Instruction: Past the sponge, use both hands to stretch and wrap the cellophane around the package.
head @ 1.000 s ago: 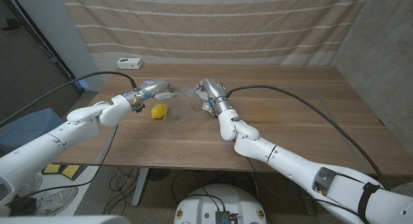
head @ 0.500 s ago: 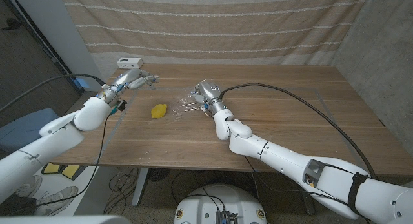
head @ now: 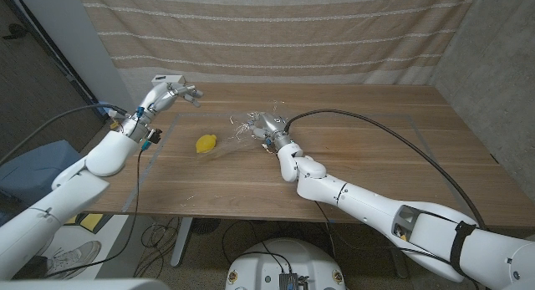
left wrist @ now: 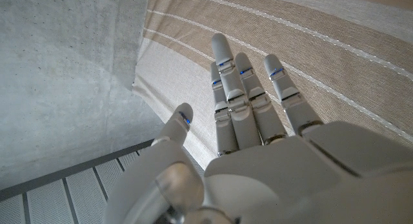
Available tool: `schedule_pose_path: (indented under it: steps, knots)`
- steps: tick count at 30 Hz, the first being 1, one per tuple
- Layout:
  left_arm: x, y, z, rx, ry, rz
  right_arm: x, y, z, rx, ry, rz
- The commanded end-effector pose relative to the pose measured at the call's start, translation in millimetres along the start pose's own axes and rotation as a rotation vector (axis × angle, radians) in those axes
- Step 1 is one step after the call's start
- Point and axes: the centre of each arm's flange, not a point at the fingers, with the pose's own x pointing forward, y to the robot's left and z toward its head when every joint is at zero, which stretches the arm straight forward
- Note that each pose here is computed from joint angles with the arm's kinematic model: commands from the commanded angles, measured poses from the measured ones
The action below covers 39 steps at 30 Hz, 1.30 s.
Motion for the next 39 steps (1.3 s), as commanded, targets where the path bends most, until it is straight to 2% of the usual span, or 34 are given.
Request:
schedule_pose_path:
  steps: [1, 10, 19, 24, 30, 39]
  knots:
    - [1.0, -6.4, -0.2, -0.068, -0.015, 0.003, -1.0, 12.2, -24.1, 0.070, 0.041, 0.169]
    - [3.9, -9.3, -3.2, -0.081, -0.005, -0.006, -4.6, 16.6, -33.2, 0.060, 0.045, 0.247]
    - [10.0, -11.3, -6.3, -0.094, -0.007, -0.013, -10.0, 21.6, -35.1, -0.111, 0.046, 0.329]
    - [12.9, -12.9, -8.3, -0.102, -0.010, -0.017, -14.3, 24.6, -36.1, -0.172, 0.038, 0.307]
    - [16.1, -14.2, -10.0, -0.106, -0.010, -0.022, -13.1, 26.1, -34.9, -0.236, 0.044, 0.304]
    - [20.0, -14.6, -13.3, -0.107, -0.010, -0.025, -10.2, 22.2, -37.1, -0.242, 0.049, 0.287]
